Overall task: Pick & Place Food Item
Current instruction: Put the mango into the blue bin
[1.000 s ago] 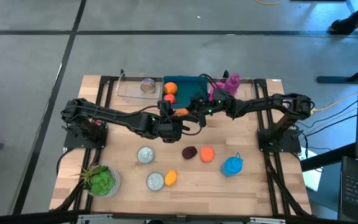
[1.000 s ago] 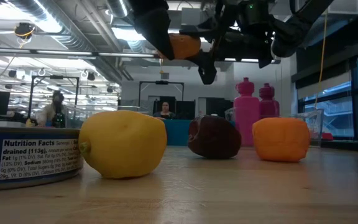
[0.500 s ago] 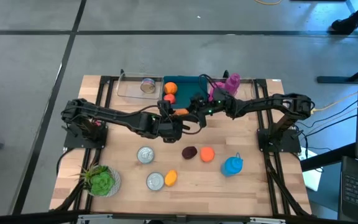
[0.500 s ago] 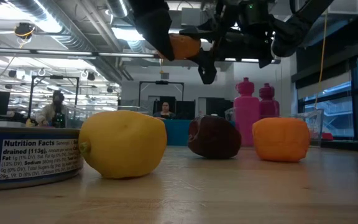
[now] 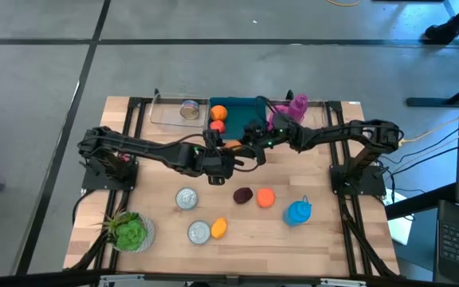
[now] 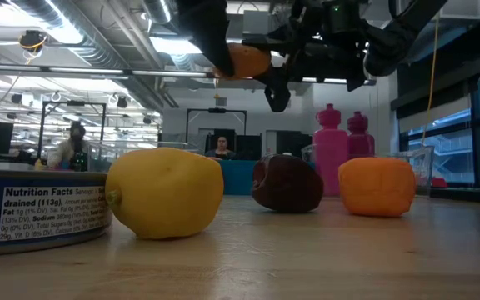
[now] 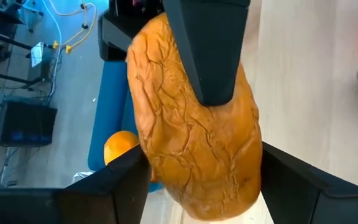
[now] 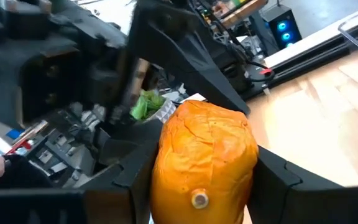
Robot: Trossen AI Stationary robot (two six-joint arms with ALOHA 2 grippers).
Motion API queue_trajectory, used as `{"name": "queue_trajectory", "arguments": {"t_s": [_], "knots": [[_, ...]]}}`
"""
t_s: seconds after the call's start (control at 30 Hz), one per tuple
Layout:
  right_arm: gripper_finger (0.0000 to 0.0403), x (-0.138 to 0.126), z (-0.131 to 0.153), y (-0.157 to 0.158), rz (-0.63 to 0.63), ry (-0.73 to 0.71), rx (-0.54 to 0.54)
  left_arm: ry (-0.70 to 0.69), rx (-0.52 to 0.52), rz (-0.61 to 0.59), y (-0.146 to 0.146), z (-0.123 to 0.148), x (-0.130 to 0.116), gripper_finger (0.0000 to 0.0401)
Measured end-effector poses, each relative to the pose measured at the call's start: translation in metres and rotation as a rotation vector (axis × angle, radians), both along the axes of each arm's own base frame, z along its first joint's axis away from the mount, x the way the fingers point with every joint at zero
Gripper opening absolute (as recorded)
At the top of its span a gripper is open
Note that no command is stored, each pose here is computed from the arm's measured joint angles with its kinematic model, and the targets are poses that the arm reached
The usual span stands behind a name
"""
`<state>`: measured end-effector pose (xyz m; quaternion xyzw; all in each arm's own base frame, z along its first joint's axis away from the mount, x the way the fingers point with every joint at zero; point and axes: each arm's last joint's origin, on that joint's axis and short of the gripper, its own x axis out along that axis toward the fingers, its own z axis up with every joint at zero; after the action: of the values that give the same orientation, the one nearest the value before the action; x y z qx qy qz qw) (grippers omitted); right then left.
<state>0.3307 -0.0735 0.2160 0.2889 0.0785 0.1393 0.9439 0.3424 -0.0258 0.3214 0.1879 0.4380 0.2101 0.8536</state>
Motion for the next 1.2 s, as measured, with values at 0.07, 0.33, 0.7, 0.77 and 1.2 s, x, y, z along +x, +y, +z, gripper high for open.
{"name": "queue_trajectory", "arguments": {"t_s": [0.07,0.33,0.7,0.77,1.2], "knots": [[0.0186,-0.001,0.0,-0.003,0.011,0.0,0.002,-0.016,0.001,-0.008,-0.004,0.007,0.0,0.026],[0.0186,-0.003,0.001,-0.007,0.034,0.006,0.011,-0.024,0.004,-0.046,-0.017,0.02,-0.004,0.0259],[0.0179,-0.013,0.011,-0.006,0.025,0.032,-0.051,-0.126,-0.049,-0.04,-0.026,0.052,-0.041,0.0258],[0.0179,-0.016,0.013,-0.006,-0.009,0.054,-0.085,-0.153,-0.059,-0.035,-0.025,0.056,-0.05,0.0258],[0.0178,-0.042,0.026,-0.003,-0.226,0.226,-0.33,-0.398,-0.097,0.041,-0.014,0.015,-0.102,0.0259]]}}
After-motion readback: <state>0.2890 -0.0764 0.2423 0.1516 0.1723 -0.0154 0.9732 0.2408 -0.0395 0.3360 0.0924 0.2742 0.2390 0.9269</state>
